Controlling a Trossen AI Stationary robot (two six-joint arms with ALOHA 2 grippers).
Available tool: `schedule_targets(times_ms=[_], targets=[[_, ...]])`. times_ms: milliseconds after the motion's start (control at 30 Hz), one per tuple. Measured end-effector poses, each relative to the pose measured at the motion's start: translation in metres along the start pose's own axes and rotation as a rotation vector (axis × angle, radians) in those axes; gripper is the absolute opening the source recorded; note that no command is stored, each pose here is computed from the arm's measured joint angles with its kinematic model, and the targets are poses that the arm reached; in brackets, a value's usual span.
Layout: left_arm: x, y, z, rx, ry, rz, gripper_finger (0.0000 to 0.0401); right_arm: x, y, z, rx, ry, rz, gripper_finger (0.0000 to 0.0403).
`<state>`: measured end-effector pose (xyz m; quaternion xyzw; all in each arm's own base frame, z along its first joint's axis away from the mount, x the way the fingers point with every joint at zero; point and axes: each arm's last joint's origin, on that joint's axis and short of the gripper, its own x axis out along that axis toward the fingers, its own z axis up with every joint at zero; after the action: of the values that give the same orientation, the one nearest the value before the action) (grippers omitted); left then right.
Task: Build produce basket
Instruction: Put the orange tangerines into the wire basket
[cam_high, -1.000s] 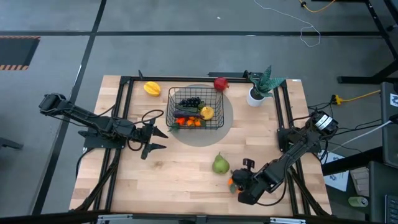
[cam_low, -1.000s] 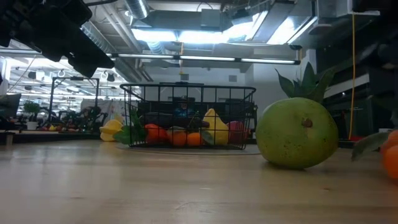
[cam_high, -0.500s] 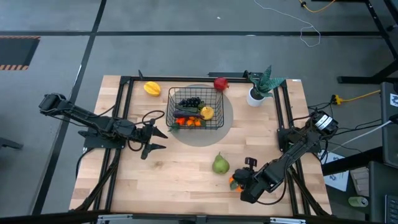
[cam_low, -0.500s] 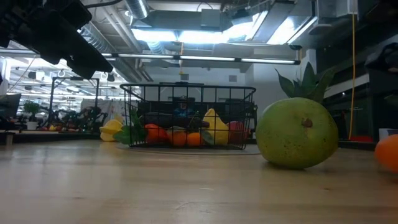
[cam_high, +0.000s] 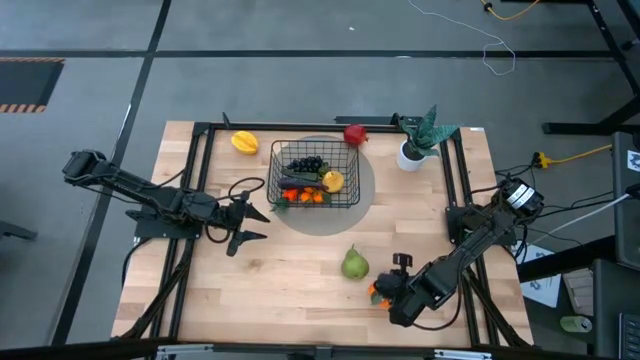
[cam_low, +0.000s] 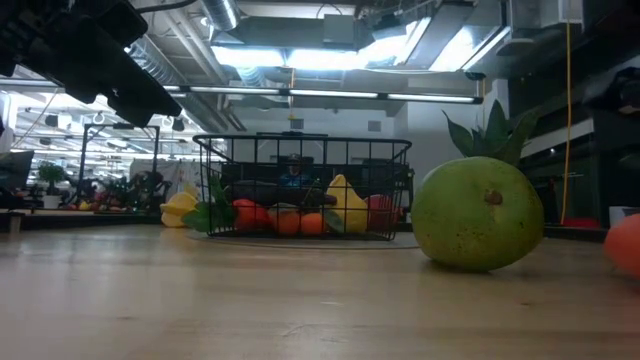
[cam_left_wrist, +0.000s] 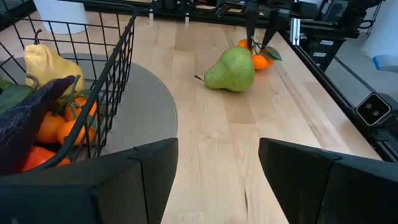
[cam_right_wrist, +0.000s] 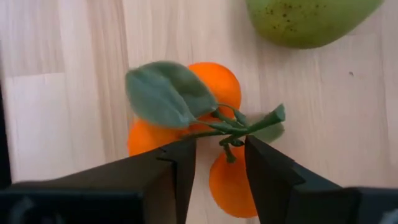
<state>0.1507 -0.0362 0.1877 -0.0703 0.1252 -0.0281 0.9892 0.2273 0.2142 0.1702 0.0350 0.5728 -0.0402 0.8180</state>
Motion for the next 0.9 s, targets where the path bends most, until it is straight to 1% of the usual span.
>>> schedule_targets(times_ms=[133, 267, 433, 633, 733, 900], targets=[[0.000, 0.000, 0.000, 0.000, 0.000, 0.000, 0.0213, -0.006, 0.004, 0.006, 0.002, -0.016, 0.019, 0.0126], [0.000, 0.000, 0.000, 0.000, 0.000, 0.000, 0.0213, -0.015, 0.010, 0.015, -0.030, -0.049, 0.043, 0.0126], [0.000, 0.000, 0.000, 0.000, 0.000, 0.000, 0.0213, -0.019, 0.011, 0.020, -0.026, -0.116, 0.005, 0.0126], [0.000, 0.000, 0.000, 0.000, 0.000, 0.000, 0.0213, -0.019, 0.011, 0.020, -0.010, -0.126, -0.006, 0.0126], [0.000, 0.000, 0.000, 0.000, 0.000, 0.000, 0.0213, -0.019, 0.011, 0.020, 0.055, -0.125, -0.003, 0.0126], [0.000, 0.000, 0.000, 0.000, 0.000, 0.000, 0.0213, -0.018, 0.008, 0.018, 0.287, -0.129, -0.026, 0.0126]])
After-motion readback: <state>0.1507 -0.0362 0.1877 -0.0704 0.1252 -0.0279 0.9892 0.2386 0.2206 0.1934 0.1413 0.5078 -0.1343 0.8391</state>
